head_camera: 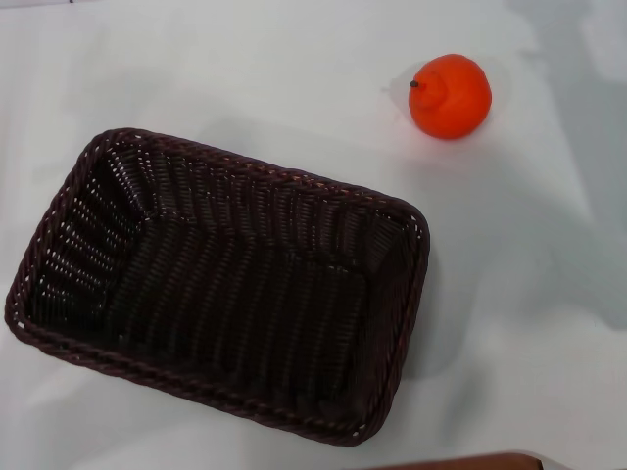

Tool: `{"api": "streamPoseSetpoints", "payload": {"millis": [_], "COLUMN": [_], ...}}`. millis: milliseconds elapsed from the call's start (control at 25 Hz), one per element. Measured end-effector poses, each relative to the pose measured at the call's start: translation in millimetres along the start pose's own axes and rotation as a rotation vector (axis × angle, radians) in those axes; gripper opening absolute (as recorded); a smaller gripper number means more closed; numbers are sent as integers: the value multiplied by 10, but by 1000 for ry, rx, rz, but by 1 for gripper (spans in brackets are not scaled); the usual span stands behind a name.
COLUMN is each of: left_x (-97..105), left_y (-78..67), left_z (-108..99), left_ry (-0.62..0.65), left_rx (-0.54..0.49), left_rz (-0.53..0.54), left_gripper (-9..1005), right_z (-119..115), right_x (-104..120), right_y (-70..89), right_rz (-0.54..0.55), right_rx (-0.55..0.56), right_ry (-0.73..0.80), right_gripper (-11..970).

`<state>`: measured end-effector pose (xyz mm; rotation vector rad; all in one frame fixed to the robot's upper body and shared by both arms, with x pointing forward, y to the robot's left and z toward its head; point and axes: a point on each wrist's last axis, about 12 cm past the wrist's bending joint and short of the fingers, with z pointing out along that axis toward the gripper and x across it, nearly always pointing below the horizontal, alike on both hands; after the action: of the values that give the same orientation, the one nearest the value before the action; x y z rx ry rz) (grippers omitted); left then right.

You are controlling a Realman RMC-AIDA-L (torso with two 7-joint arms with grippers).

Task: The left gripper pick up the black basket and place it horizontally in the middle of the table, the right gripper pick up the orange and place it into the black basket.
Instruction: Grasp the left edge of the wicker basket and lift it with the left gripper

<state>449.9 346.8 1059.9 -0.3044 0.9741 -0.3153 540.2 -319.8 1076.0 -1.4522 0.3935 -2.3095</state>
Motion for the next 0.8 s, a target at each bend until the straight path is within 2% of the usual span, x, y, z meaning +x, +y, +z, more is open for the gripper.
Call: {"api": "streamPoseSetpoints", "payload": {"millis": [240,440,560,640,800], "left_x": [2,3,0,-16,-141], "left_y": [-12,-1,8,27,151], "left_z": [3,-21,-25,16,293], "left_ry": [-9,-29,-42,-26,143], "left_rx": [-1,-42,-58,-28,156], "left_rz": [-3,-12,-52,-101,-265], "left_gripper": [747,748,748,747,747], "right_z": [11,13,19,23,30], "right_x": [-2,-9,-20,-29,-39], "right_y": [-7,-5,-3,-5,-11], "right_rz": [2,3,4,5,7], "right_rx": [1,-2,-6,-8,-9], "right_ry": [2,-4,-12,-16,-21], "right_gripper": [945,945,945,944,944]}}
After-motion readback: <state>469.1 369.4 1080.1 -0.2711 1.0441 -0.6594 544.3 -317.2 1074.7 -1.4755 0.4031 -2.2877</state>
